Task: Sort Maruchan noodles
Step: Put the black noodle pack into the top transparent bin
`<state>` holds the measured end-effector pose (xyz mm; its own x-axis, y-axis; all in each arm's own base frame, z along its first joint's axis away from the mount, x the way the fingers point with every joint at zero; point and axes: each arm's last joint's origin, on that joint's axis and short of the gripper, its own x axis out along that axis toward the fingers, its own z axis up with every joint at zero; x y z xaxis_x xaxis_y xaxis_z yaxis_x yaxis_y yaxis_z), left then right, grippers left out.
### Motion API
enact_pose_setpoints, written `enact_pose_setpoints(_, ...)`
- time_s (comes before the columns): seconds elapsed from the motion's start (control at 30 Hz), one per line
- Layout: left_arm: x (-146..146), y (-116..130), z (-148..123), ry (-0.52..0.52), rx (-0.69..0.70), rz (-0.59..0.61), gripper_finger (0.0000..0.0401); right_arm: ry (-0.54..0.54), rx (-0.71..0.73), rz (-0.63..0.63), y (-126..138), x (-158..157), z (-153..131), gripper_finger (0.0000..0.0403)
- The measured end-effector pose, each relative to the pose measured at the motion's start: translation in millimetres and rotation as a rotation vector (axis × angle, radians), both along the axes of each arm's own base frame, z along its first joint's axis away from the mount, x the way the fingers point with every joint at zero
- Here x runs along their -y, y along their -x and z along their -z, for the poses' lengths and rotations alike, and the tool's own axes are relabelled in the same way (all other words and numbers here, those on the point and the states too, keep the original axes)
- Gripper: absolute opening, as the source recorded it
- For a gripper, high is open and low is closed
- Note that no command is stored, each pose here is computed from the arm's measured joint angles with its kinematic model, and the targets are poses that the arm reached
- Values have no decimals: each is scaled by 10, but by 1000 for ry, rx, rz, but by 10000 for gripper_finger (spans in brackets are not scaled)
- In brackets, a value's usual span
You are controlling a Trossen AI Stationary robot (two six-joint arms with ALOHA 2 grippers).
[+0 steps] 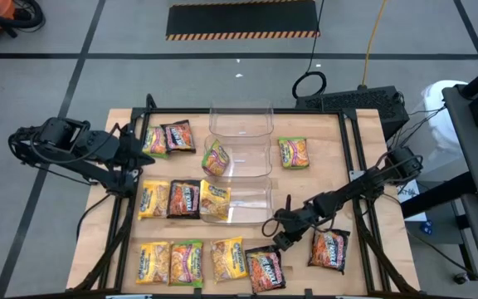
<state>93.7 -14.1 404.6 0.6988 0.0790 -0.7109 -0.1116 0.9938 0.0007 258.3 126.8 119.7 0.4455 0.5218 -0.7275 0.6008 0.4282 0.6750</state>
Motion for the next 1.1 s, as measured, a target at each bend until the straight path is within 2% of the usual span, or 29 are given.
enact_pose_setpoints(0.17,6,0,1,16,-3,15,21,-22,0,-12,12,-2,27,55)
enact_pose_setpoints(0.37,6,0,1,15,-3,15,21,-68,106,-10,2,-5,15,54)
enact_pose_setpoints(0.53,6,0,1,16,-4,15,21,-77,49,25,75,28,92,54)
enact_pose_setpoints(0.97,6,0,1,16,-4,15,21,-64,67,10,93,37,109,54)
enact_pose_setpoints(1.1,6,0,1,16,-4,15,21,-43,118,11,70,36,90,54)
